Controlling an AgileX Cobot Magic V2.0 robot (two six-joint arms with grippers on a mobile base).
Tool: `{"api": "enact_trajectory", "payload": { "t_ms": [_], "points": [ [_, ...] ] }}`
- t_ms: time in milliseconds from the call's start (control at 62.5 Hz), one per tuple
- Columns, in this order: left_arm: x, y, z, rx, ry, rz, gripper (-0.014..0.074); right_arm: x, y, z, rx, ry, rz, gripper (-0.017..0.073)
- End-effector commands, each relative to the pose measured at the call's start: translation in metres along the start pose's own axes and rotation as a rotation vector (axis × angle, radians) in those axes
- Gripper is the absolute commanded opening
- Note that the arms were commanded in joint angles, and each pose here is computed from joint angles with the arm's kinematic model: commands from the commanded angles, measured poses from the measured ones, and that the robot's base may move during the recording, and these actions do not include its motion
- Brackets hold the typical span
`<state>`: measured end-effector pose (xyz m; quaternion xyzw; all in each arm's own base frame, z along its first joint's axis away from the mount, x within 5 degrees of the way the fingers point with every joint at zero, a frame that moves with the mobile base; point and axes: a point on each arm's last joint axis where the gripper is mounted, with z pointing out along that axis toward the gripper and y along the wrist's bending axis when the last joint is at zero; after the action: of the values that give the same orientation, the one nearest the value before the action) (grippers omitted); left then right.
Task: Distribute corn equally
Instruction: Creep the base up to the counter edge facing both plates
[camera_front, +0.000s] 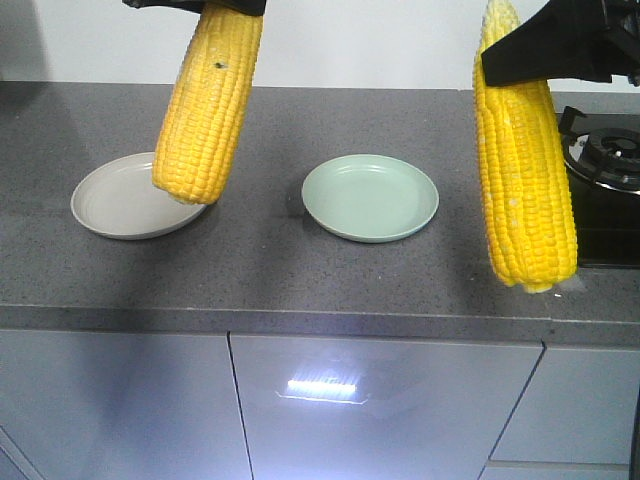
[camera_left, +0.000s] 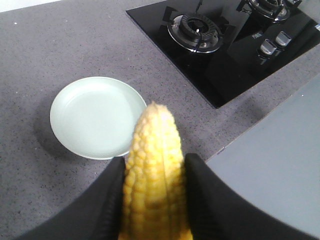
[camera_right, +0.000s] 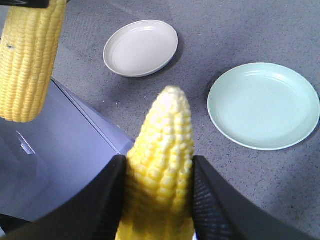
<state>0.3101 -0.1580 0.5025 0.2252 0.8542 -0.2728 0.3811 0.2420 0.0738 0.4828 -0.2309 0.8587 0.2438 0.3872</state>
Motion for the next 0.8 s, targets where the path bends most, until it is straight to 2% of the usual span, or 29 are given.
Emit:
{"api": "enact_trajectory", "payload": {
  "t_ms": [0, 784],
  "points": [
    [-0.0057, -0.0131, -0.0241, 0.032, -0.084, 0.009, -0.0006, -0.0077, 0.0082, -0.0138, -0.009, -0.087, -0.016, -0.0002],
    [-0.0057, -0.0131, -0.0241, 0.032, -0.084, 0.009, -0.0006, -0.0077, 0.0082, -0.0138, -0.009, -0.087, -0.016, -0.0002]
  ]
}}
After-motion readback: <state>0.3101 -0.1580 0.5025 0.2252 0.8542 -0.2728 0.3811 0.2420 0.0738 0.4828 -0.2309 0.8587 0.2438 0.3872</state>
